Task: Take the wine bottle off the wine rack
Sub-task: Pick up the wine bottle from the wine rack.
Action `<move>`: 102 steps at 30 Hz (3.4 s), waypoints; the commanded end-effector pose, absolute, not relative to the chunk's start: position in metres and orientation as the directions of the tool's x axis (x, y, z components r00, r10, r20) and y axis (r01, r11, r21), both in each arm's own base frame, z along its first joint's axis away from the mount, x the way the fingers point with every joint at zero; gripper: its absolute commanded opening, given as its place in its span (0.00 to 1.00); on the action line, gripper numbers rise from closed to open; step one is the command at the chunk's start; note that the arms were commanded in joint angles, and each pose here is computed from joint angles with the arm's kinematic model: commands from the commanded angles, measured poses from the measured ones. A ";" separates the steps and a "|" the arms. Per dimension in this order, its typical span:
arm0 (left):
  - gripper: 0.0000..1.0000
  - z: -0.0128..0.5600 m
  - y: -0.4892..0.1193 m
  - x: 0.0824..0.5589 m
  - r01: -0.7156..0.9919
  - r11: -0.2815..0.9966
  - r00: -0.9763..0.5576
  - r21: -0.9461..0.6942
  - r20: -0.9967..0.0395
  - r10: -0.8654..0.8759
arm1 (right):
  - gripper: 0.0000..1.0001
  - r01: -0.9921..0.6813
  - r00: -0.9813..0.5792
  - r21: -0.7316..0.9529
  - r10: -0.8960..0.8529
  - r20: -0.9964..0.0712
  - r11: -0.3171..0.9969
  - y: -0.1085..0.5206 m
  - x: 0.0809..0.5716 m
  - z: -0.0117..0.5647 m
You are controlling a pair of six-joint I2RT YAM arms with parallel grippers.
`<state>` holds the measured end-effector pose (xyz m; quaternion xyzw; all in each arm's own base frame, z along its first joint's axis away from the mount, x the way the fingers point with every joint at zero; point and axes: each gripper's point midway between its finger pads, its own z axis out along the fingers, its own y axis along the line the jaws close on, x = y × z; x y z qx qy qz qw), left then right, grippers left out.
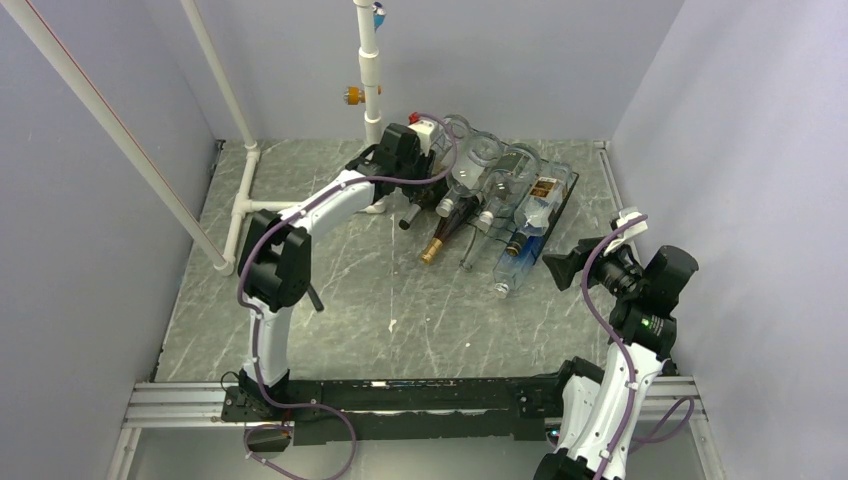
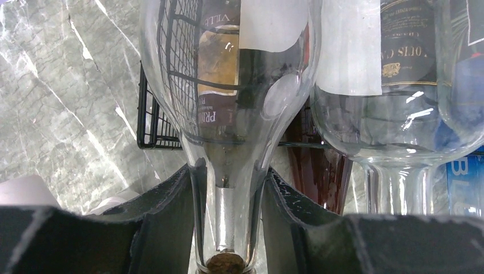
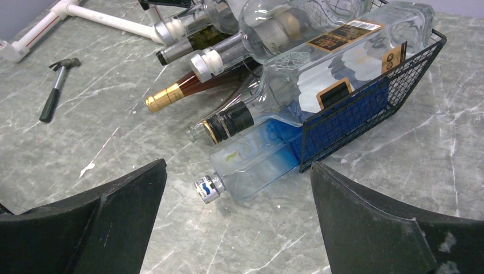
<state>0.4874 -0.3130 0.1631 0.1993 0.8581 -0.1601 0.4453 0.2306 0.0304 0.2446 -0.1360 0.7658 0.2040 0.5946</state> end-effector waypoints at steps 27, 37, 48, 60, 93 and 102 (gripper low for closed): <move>0.00 0.300 -0.298 0.512 0.456 0.882 -0.229 -0.123 -0.973 -0.017 | 0.99 -0.466 -0.222 0.121 0.017 -0.975 0.877 0.030 0.233 0.250; 0.00 0.253 -0.286 0.501 0.461 0.870 -0.344 -0.174 -0.939 -0.005 | 0.99 -0.468 -0.222 0.119 0.014 -0.975 0.876 0.030 0.233 0.251; 0.00 0.231 -0.293 0.494 0.497 0.831 -0.410 -0.250 -0.912 -0.029 | 0.99 -0.496 -0.217 0.091 -0.022 -0.976 0.864 0.034 0.228 0.261; 0.17 0.200 -0.299 0.474 0.497 0.756 -0.547 -0.425 -0.830 -0.107 | 0.99 -0.568 -0.245 0.099 -0.054 -0.968 0.817 0.042 0.226 0.273; 0.00 0.223 -0.303 0.447 0.403 0.585 -0.665 -0.704 -0.664 -0.342 | 1.00 -0.597 -0.255 0.125 -0.039 -0.966 0.792 0.048 0.229 0.272; 0.00 0.233 -0.296 0.435 0.430 0.599 -0.638 -0.675 -0.697 -0.327 | 1.00 -0.603 -0.252 0.126 -0.038 -0.967 0.788 0.050 0.228 0.272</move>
